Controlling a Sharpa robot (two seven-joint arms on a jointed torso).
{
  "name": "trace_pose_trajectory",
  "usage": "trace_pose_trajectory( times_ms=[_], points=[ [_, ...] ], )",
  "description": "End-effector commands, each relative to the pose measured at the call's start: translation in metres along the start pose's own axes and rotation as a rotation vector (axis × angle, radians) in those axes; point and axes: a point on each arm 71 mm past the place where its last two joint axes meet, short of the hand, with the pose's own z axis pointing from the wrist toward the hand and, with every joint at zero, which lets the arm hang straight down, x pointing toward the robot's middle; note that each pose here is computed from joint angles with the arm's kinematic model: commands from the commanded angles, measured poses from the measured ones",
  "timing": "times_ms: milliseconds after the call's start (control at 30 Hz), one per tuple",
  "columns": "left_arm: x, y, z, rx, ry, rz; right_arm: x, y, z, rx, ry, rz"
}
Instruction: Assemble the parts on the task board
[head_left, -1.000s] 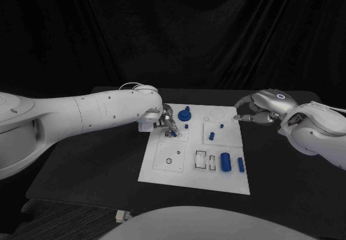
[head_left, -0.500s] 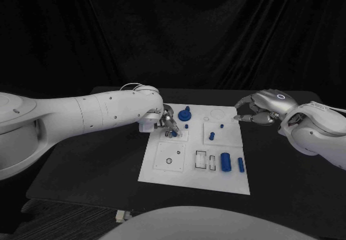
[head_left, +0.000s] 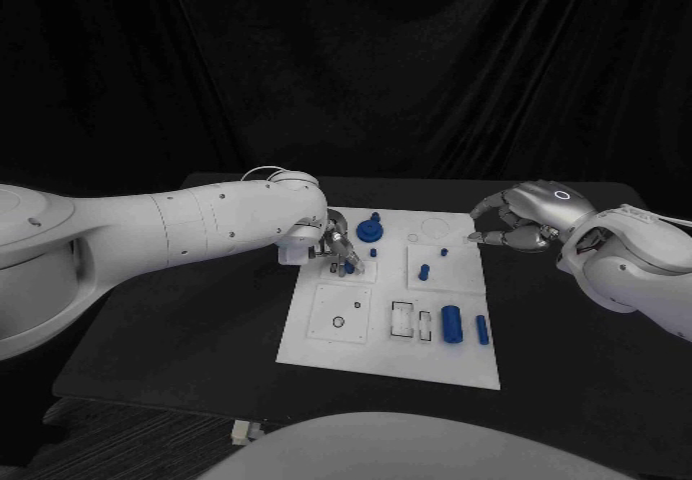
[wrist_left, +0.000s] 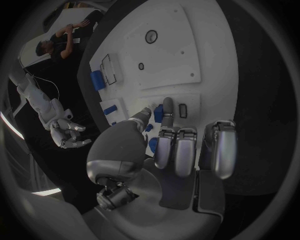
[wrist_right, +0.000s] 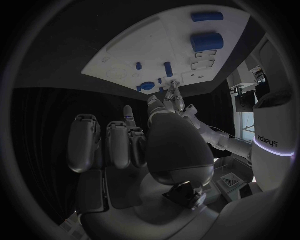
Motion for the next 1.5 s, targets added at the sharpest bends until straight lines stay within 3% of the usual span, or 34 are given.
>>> trace_pose_trajectory(
  times_ms=[33,1000,1500],
  points=[
    [0.0026,-0.0014,0.0006,0.009,0.017,0.002,0.0018,-0.0013,-0.0004,0.018,0.008,0.0],
    [-0.001,-0.0043,0.0001,0.061,-0.036,-0.03,0.0029,-0.0029,-0.001,0.027,0.015,-0.001],
    [0.0,-0.0024,0.0005,0.043,-0.013,-0.017,0.0032,-0.0031,-0.0011,0.03,0.018,-0.001]
  ],
)
